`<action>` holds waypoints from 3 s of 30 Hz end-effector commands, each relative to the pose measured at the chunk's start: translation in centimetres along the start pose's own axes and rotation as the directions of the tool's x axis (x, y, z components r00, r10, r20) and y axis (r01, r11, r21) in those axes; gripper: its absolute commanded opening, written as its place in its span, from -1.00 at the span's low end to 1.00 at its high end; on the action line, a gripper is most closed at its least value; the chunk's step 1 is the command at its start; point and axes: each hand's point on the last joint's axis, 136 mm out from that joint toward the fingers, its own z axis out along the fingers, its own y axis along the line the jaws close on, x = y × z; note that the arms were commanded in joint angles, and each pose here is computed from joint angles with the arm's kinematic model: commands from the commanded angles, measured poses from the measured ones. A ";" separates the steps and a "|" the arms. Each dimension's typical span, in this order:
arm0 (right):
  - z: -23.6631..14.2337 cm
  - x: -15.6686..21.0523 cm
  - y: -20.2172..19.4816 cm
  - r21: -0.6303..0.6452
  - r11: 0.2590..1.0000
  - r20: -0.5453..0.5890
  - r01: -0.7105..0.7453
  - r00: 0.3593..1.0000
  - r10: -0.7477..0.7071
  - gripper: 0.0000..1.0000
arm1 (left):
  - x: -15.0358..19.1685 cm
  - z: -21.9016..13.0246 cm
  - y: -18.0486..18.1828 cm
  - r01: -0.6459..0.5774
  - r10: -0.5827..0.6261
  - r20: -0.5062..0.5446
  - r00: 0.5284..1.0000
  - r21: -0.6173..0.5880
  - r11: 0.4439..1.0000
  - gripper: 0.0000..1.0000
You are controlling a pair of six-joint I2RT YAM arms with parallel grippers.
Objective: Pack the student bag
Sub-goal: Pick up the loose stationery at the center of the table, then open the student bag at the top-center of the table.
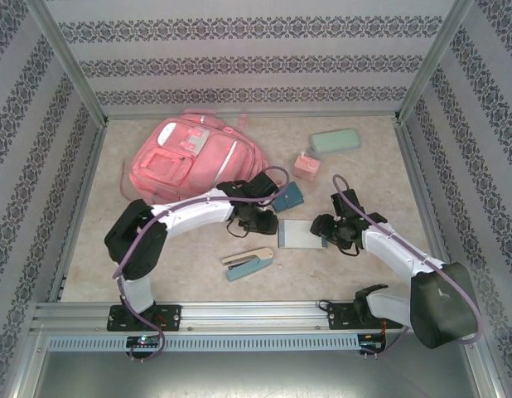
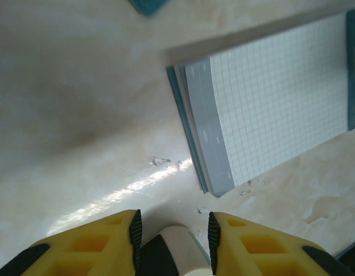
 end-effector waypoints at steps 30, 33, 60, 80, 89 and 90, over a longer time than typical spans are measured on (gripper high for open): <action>-0.1 2.8 8.0 -0.349 0.927 -0.153 0.134 0.968 -0.198 0.17 | 1.0 7.0 -1.9 -0.034 0.038 -0.153 0.988 0.026 0.999 -0.75; -1.6 2.4 8.9 -0.396 0.907 -0.124 0.142 0.971 -0.206 0.14 | 1.0 7.0 -1.9 -0.039 0.042 -0.153 0.987 0.027 0.999 -0.75; -3.2 0.1 7.5 -0.502 0.865 -0.089 0.022 0.993 -0.077 -0.56 | 0.9 6.2 -1.9 -0.102 0.105 -0.153 0.983 0.031 0.994 -0.75; -6.4 -2.3 8.7 -0.551 0.835 0.011 0.008 1.000 -0.002 -1.00 | -11.8 -9.4 4.0 -0.251 0.367 0.179 0.913 -0.462 0.850 -0.09; -6.7 -2.5 8.9 -0.564 0.826 0.016 -0.004 1.000 0.016 -1.00 | -15.8 -8.5 11.5 -0.227 0.365 0.080 0.928 -0.654 0.722 -0.05; -6.7 -2.5 8.9 -0.564 0.826 0.016 -0.005 1.000 0.017 -1.00 | -16.0 -8.0 11.9 -0.228 0.357 0.072 0.931 -0.650 0.725 -0.04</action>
